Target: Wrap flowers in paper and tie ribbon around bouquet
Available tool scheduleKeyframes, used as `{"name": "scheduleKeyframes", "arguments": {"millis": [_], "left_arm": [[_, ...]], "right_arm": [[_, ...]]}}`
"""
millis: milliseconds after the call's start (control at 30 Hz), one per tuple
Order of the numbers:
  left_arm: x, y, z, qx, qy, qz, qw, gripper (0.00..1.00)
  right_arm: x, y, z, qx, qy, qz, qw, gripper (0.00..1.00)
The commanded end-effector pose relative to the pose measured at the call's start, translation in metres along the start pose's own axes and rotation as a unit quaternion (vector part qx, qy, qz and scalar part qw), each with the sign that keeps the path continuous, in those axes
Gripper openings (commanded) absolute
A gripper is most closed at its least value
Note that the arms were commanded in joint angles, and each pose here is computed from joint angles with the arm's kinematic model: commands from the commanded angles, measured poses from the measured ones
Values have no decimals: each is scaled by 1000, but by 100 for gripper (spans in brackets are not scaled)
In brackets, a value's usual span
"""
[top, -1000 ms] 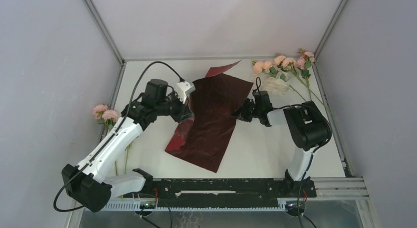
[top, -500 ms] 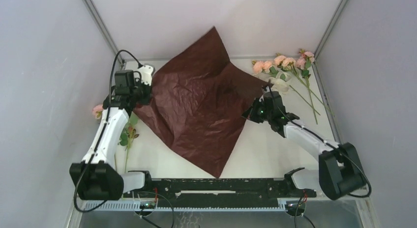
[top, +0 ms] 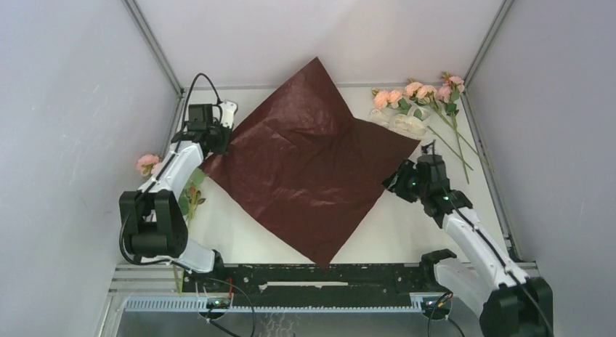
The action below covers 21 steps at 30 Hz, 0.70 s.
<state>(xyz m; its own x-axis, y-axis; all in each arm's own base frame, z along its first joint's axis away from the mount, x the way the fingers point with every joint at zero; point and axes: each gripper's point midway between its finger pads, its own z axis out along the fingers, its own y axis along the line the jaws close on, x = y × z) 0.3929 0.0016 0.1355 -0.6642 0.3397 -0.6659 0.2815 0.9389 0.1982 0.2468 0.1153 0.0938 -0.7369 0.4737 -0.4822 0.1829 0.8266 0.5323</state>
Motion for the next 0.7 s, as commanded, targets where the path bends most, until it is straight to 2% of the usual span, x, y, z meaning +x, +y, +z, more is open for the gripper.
{"name": "scheduleKeyframes", "arguments": {"millis": [0,100,167,200,267,300,333,367,467,533,667], "left_arm": [[4,-20,22,33,3,13,999,2],[5,-22,32,34,13,0,999,3],[3,-14,35,16,19,-5,1000,8],[2,-11,36,8,20,-4,1000,17],[-1,-5,36,-4,22,-1,1000,62],[-2,2,34,-22,26,-1,999,79],[-5,8,31,-36,28,0,999,92],[-8,15,25,-52,29,3,998,99],[-12,32,-2,-91,29,20,995,100],[0,42,-24,-111,40,29,993,100],[68,62,-64,-134,115,32,984,100]], "right_arm": [[-35,-12,-30,6,-72,11,997,54],[-58,-12,-50,-10,-106,23,994,55],[-68,-12,-58,-9,-118,25,993,56],[-71,-13,-60,-5,-121,23,992,56],[-73,-10,-62,-3,-118,17,993,55],[-73,-9,-63,-5,-118,15,993,55],[-73,-7,-62,-5,-117,14,993,55],[-68,2,-61,-15,-111,3,994,55],[-65,19,-62,-21,-109,-25,993,55],[-62,29,-62,-16,-106,-51,993,55],[-54,50,-58,-26,-90,-87,992,55]]}}
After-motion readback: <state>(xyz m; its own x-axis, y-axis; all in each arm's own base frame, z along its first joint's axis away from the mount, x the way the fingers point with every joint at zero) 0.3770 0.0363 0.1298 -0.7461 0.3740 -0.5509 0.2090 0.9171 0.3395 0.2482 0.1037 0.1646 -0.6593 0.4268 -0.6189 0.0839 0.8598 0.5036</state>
